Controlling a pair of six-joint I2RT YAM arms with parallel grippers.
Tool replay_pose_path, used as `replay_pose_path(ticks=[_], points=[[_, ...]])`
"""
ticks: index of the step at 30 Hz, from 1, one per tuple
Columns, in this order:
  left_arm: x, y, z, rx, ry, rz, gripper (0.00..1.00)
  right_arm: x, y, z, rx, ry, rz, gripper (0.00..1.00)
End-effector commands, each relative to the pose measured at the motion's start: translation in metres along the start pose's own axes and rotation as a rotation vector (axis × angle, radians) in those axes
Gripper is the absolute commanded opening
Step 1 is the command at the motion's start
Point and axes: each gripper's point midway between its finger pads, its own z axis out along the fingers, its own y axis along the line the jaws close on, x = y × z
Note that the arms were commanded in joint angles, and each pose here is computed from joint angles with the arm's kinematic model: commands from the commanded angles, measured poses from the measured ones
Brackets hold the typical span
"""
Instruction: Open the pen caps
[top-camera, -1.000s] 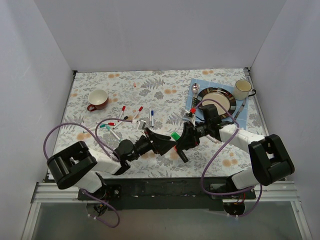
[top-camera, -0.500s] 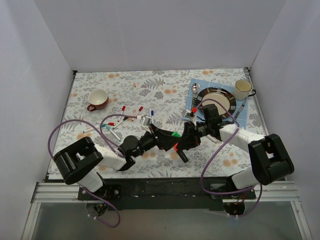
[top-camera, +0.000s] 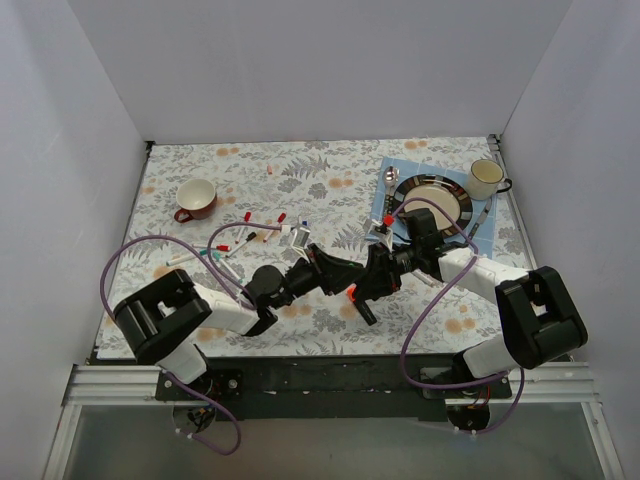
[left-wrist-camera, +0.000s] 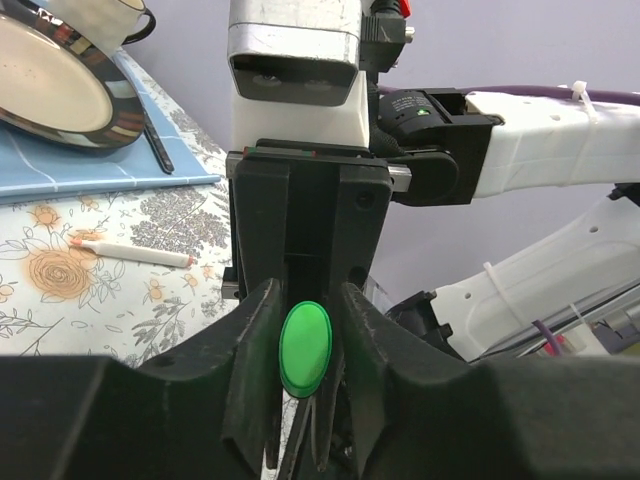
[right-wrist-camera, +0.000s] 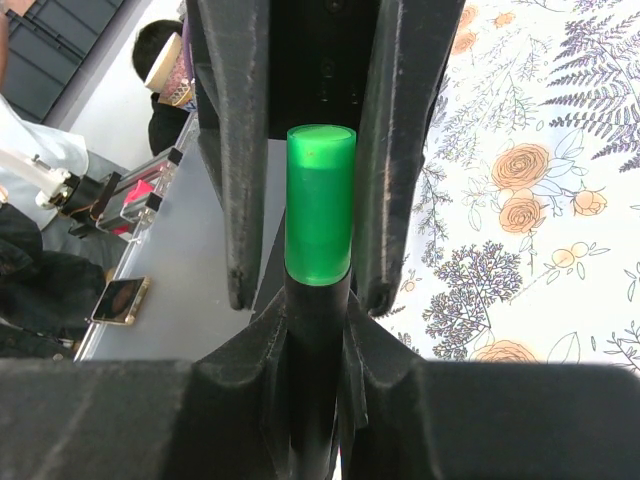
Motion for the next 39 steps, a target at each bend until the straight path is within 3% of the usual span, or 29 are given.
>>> replay_pose_path(ticks=[1,3,5,13,23,34,38,39], points=[[-0.052,-0.062,0.001,0.25,-0.201,0.067,0.26,-0.014,0.002,-0.001,-0.018,-0.008,-0.051,0.01],[-0.053,-0.062,0.001,0.247,-0.207,0.075,0.17,-0.013,0.002,-0.001,-0.017,-0.009,-0.046,0.01],[-0.055,-0.06,0.001,0.232,-0.213,0.104,0.0,-0.013,0.001,-0.002,-0.013,-0.011,-0.043,0.01],[-0.11,-0.049,0.0,0.11,-0.267,0.262,0.0,-0.009,-0.003,-0.002,-0.006,-0.01,-0.012,0.01],[-0.17,-0.035,-0.016,0.109,-0.319,0.235,0.0,-0.008,-0.008,-0.002,0.017,-0.004,-0.024,0.01],[-0.223,-0.023,-0.024,0.055,-0.371,0.301,0.0,-0.008,-0.014,-0.002,0.044,0.002,-0.034,0.01],[-0.235,0.003,-0.023,-0.027,-0.348,0.277,0.0,-0.007,-0.022,-0.007,0.129,0.032,-0.023,0.01],[-0.235,0.03,-0.025,-0.103,-0.325,0.236,0.0,-0.014,-0.027,-0.01,0.168,0.043,-0.063,0.01]])
